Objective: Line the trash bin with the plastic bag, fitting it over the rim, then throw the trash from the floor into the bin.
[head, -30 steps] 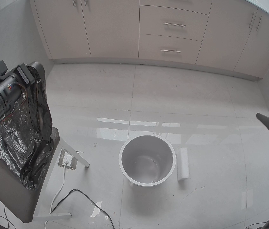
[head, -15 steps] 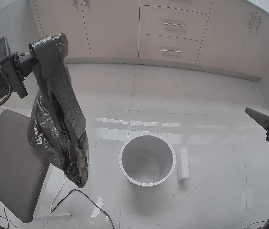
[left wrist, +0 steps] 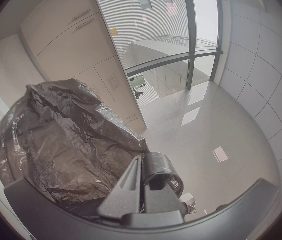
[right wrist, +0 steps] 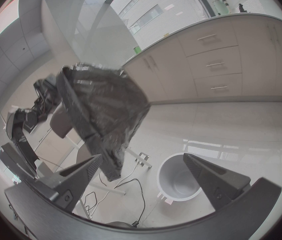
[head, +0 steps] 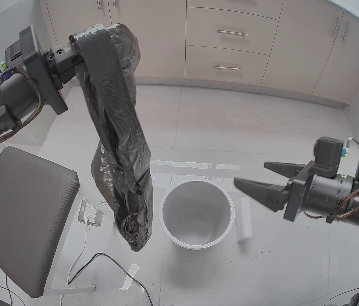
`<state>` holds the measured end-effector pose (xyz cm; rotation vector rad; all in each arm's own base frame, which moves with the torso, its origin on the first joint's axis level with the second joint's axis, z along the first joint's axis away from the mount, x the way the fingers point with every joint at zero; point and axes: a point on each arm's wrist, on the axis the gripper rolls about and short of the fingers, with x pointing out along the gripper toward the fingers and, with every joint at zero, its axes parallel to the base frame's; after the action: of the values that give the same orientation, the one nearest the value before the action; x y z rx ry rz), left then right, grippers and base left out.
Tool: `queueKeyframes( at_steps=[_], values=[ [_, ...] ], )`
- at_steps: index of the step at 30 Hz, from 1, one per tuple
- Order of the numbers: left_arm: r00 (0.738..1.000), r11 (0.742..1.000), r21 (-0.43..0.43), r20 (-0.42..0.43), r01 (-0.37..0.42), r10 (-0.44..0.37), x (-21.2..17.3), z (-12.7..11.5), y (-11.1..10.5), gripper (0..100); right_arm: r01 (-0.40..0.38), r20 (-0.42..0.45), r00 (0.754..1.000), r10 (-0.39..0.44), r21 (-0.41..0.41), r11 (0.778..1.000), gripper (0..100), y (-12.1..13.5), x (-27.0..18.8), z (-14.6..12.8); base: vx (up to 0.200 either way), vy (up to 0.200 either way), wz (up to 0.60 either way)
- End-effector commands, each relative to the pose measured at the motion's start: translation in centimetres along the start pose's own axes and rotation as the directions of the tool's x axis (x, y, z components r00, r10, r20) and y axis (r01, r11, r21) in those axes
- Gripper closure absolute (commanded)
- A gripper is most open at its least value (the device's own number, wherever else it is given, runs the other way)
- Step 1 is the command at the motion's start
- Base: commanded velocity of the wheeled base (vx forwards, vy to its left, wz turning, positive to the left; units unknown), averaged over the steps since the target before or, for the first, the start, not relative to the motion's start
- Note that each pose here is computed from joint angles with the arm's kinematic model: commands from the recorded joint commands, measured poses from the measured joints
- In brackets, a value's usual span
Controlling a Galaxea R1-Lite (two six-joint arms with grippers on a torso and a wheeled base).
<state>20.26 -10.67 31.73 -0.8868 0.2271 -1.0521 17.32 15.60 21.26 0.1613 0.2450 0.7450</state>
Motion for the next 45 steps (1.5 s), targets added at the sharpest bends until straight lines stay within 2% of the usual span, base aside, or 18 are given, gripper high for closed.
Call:
queueKeyframes(
  at_steps=[1, 5, 10, 13, 15, 20, 24, 26, 30, 31, 36, 37, 38, 45],
  values=[
    [1.0, 1.0, -0.008, 0.022, -0.015, 0.015, 2.3, 0.5, 0.9, 100, -0.033, -0.117, 0.993, 0.03, -0.022, 0.999, 0, 1.6, 3.5, -3.1, 0.0, 0.0, 0.0],
    [0.994, 0.999, -0.015, 0.098, -0.048, 0.049, 3.6, 0.8, 0.5, 100, -0.059, -0.12, 0.991, 0.054, -0.038, 0.998, 0, 3.0, 4.7, -4.4, 0.0, 0.0, 0.0],
    [0.989, 0.997, -0.023, 0.127, -0.072, 0.074, 4.5, 0.7, -0.3, 100, -0.065, -0.136, 0.989, 0.057, -0.051, 0.997, 0, 4.0, 5.0, -5.3, 0.0, 0.0, 0.0],
    [0.975, 0.989, -0.033, 0.163, -0.145, 0.148, 5.7, 0.5, -0.4, 100, -0.063, -0.172, 0.984, 0.051, -0.07, 0.996, 0, 5.1, 5.6, -6.6, 0.0, 0.0, 0.0],
    [0.966, 0.983, -0.016, 0.183, -0.181, 0.181, 6.3, 0.1, -0.4, 100, -0.032, -0.182, 0.983, 0.012, -0.104, 0.994, 0, 6.4, 6.1, -7.7, 0.0, 0.0, 0.0],
    [0.975, 0.988, -0.007, 0.165, -0.153, 0.152, 6.5, -0.6, -1.4, 100, 0.089, -0.153, 0.982, -0.112, -0.149, 0.985, 0, 8.0, 9.0, -8.9, 0.0, 0.0, 0.0],
    [0.978, 0.99, -0.009, 0.152, -0.141, 0.141, 6.6, -1.3, -2.0, 100, 0.084, -0.163, 0.981, -0.11, -0.161, 0.983, 0, 9.3, 10.0, -9.8, 0.0, 0.0, 0.0],
    [0.977, 0.989, -0.015, 0.157, -0.147, 0.147, 6.7, -1.8, -2.3, 100, 0.105, -0.129, 0.984, -0.126, -0.159, 0.982, 0, 10.1, 11.1, -10.2, 0.0, 0.0, 0.0],
    [0.974, 0.988, -0.021, 0.162, -0.155, 0.156, 6.8, -2.3, -2.5, 100, 0.132, -0.091, 0.985, -0.147, -0.154, 0.979, 0, 10.4, 12.1, -10.3, 0.0, 0.0, 0.0],
    [0.971, 0.986, -0.022, 0.17, -0.165, 0.166, 6.9, -2.6, -2.6, 100, 0.161, -0.058, 0.983, -0.172, -0.159, 0.974, 0, 10.7, 13.3, -10.3, 0.0, 0.0, 0.0],
    [0.961, 0.979, 0.015, 0.195, -0.203, 0.197, 6.7, -2.7, -2.4, 100, 0.256, -0.016, 0.965, -0.262, -0.176, 0.951, 0, 11.0, 15.1, -10.8, 0.0, 0.0, 0.0],
    [0.961, 0.979, 0.015, 0.195, -0.203, 0.197, 6.7, -2.7, -2.4, 100, 0.256, -0.016, 0.965, -0.262, -0.176, 0.951, 0, 11.0, 15.1, -10.8, 0.0, 0.0, 0.0],
    [0.961, 0.98, 0.018, 0.2, -0.198, 0.191, 6.3, -2.7, -2.8, 100, 0.293, -0.002, 0.954, -0.298, -0.186, 0.938, 0, 11.0, 15.5, -10.9, 0.0, 0.0, 0.0],
    [0.962, 0.981, 0.019, 0.201, -0.194, 0.186, 6.0, -2.6, -3.0, 100, 0.325, 0.008, 0.944, -0.33, -0.2, 0.924, 0, 10.9, 15.3, -10.7, 0.0, 0.0, 0.0]
  ],
)
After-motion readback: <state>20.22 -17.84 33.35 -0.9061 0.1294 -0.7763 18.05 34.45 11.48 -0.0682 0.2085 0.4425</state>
